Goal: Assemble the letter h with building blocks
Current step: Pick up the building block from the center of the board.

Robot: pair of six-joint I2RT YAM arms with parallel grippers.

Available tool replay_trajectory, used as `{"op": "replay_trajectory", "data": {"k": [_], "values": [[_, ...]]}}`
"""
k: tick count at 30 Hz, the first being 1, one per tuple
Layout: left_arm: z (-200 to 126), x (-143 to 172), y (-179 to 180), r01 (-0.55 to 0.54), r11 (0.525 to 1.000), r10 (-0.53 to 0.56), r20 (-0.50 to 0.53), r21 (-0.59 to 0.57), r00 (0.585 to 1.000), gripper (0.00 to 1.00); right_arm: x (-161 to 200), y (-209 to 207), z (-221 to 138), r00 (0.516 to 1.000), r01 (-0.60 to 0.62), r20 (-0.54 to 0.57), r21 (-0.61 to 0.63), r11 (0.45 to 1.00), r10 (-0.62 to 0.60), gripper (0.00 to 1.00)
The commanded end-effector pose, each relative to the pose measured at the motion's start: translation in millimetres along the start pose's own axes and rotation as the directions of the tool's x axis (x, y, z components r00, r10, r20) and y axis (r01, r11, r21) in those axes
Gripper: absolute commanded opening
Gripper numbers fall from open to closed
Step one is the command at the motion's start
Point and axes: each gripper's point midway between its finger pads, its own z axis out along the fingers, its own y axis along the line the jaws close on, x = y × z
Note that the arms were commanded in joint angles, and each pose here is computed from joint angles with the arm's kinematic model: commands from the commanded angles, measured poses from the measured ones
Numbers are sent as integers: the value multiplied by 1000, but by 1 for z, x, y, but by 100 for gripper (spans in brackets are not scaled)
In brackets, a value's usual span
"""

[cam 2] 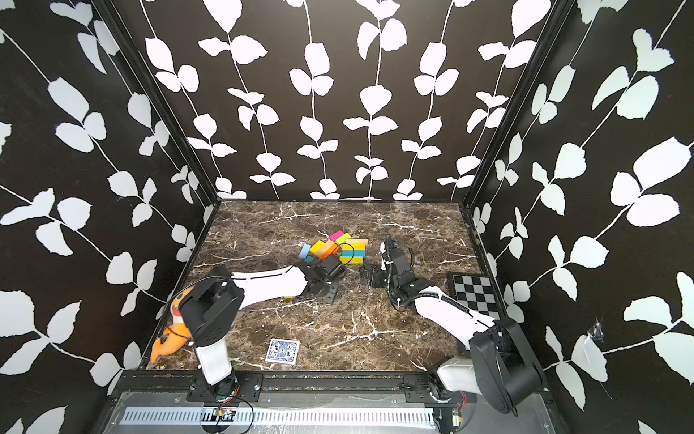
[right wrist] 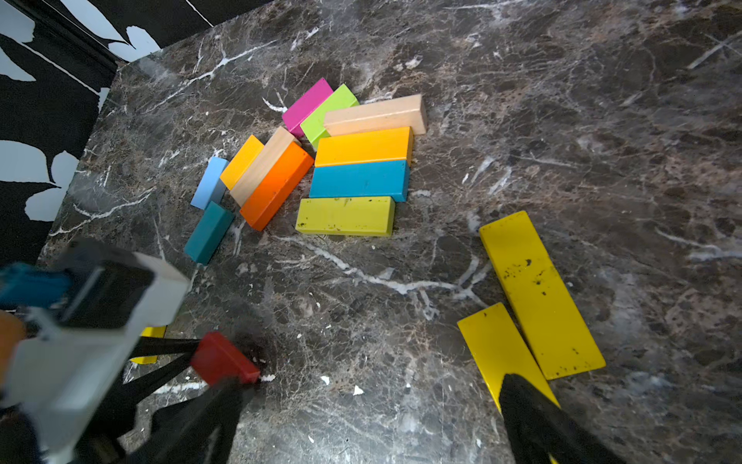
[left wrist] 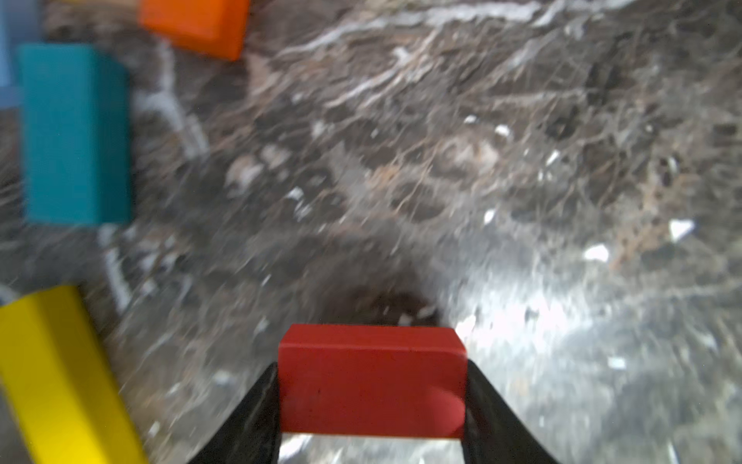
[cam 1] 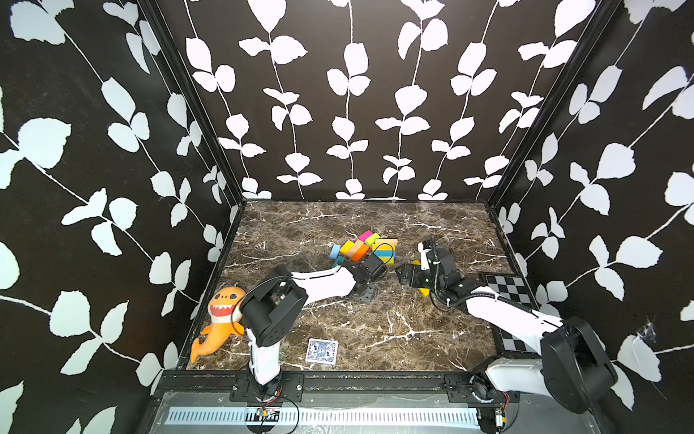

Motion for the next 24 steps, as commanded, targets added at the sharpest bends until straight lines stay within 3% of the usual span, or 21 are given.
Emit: {"op": "replay_trajectory", "data": {"k": [1, 7, 12, 24], "values": [[-36, 9, 16, 86, 996, -86, 30, 2, 996, 49, -7, 2, -4, 999, -17, 34, -18, 1000, 17, 99], [-56, 57, 43, 177, 984, -178, -14, -14, 984, 49, -8, 1, -5, 999, -23, 34, -19, 1000, 24, 99], [-41, 93, 61, 255, 966, -257, -90, -30, 962, 48, -8, 0, -4, 999, -26, 31, -20, 999, 27, 99], [-22, 77, 81, 293, 955, -295, -83, -40, 952, 48, -8, -3, -5, 999, -33, 35, -13, 999, 34, 99]]}}
